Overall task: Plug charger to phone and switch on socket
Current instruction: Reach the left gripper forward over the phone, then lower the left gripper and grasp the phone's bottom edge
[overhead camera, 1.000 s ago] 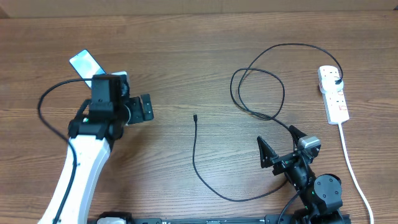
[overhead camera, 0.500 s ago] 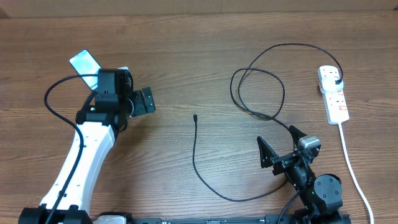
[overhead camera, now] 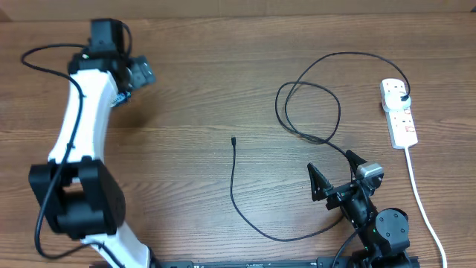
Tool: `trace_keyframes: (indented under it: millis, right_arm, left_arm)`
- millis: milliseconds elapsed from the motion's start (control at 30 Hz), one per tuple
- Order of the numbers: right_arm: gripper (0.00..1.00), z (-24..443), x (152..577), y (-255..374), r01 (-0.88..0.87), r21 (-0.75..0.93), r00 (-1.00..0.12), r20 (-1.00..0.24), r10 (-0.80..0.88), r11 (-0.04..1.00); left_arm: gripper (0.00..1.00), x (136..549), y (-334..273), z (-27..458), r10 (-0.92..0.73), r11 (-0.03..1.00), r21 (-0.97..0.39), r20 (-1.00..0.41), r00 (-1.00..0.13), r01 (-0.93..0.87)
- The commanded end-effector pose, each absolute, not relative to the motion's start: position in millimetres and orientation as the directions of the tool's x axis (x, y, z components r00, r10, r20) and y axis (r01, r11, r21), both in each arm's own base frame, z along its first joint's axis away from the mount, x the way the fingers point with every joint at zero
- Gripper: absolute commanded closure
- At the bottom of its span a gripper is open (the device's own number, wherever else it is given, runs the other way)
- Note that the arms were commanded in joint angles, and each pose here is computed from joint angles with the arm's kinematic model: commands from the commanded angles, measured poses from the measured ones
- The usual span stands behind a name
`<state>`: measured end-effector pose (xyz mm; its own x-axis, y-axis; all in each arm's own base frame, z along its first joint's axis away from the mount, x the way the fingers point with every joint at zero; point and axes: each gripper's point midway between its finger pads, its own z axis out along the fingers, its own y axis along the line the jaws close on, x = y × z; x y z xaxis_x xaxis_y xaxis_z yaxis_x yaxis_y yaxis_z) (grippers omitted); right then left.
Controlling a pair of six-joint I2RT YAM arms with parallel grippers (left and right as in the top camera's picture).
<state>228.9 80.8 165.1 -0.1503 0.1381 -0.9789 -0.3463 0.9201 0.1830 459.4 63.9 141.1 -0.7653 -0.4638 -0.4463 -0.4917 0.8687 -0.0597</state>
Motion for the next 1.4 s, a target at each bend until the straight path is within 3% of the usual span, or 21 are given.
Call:
trace_keyframes:
  millis: [0, 200, 433, 667, 1367]
  right_arm:
    - [0.00, 168, 229, 80, -0.346, 0.174, -0.134, -0.982, 0.135, 0.922]
    - [0.00, 168, 229, 80, -0.346, 0.174, -0.134, -0.982, 0.135, 0.922]
    - [0.00, 168, 229, 80, -0.346, 0.174, -0.134, -0.982, 0.135, 0.922]
    - [0.00, 168, 229, 80, -0.346, 0.174, -0.134, -0.982, 0.135, 0.922]
    - [0.00, 168, 229, 80, -0.346, 0.174, -0.134, -0.982, 0.135, 0.922]
  left_arm:
    - [0.00, 480, 92, 122, -0.611, 0.788, -0.195, -0.370, -0.700, -0.584]
    - [0.00, 499, 118, 74, -0.624, 0.772, -0.149, -0.360, -0.693, -0.618]
    - [0.00, 529, 133, 67, -0.601, 0.766, -0.045, -0.404, -0.690, -0.641]
    - [0.00, 551, 139, 57, -0.609, 0.762, -0.033, -0.377, -0.698, -0.647]
    - [0.00, 540, 157, 16, -0.667, 0.729, -0.057, -0.285, -0.688, -0.683]
